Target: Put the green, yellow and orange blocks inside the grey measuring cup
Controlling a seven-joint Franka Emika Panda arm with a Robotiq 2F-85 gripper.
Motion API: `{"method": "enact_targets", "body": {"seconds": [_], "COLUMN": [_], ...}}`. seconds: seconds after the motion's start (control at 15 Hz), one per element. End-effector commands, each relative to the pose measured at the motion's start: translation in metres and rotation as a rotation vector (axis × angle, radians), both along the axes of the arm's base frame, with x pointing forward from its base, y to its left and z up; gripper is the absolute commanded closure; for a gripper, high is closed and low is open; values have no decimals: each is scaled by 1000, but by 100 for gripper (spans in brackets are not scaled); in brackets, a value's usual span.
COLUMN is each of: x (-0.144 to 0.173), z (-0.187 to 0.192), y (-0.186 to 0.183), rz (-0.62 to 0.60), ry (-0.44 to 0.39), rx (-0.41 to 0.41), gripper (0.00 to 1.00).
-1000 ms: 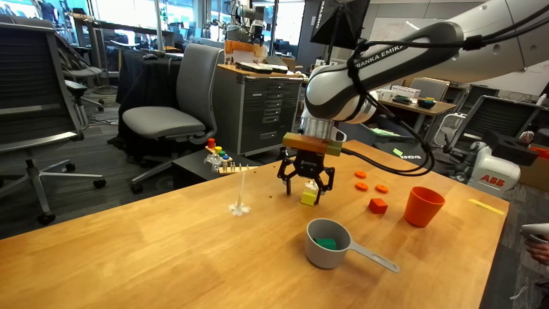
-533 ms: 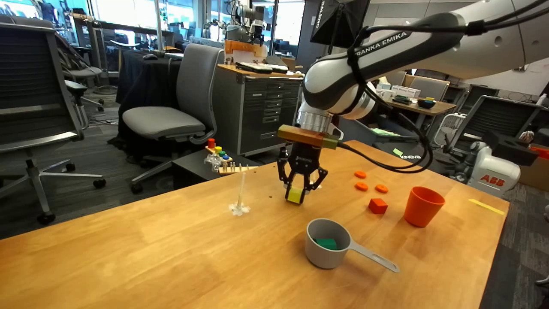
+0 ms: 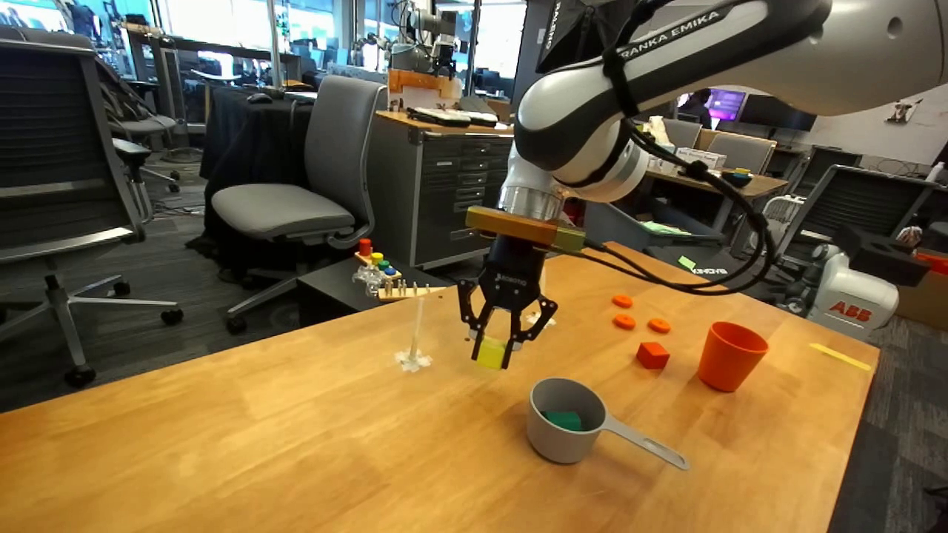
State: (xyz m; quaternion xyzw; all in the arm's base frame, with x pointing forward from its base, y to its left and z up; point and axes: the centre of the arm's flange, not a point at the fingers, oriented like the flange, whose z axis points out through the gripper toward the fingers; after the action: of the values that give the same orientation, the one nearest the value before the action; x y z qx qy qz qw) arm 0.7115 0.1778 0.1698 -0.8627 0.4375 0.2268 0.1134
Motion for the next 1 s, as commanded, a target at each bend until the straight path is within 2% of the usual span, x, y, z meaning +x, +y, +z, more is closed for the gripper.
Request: {"method": "enact_targets", "body": {"seconds": [0.0,0.13,0.4,0.6,0.93], "x": [-43,-55,-74,-99,-129], "z": [24,38,96,123,121], "y": [9,9,-2,-3,-11], "rz": [48,45,40,62,92], "ry": [78,93,16,0,27], "rx": [88,110,97,83,76], "gripper": [86,86,86,86,86]}}
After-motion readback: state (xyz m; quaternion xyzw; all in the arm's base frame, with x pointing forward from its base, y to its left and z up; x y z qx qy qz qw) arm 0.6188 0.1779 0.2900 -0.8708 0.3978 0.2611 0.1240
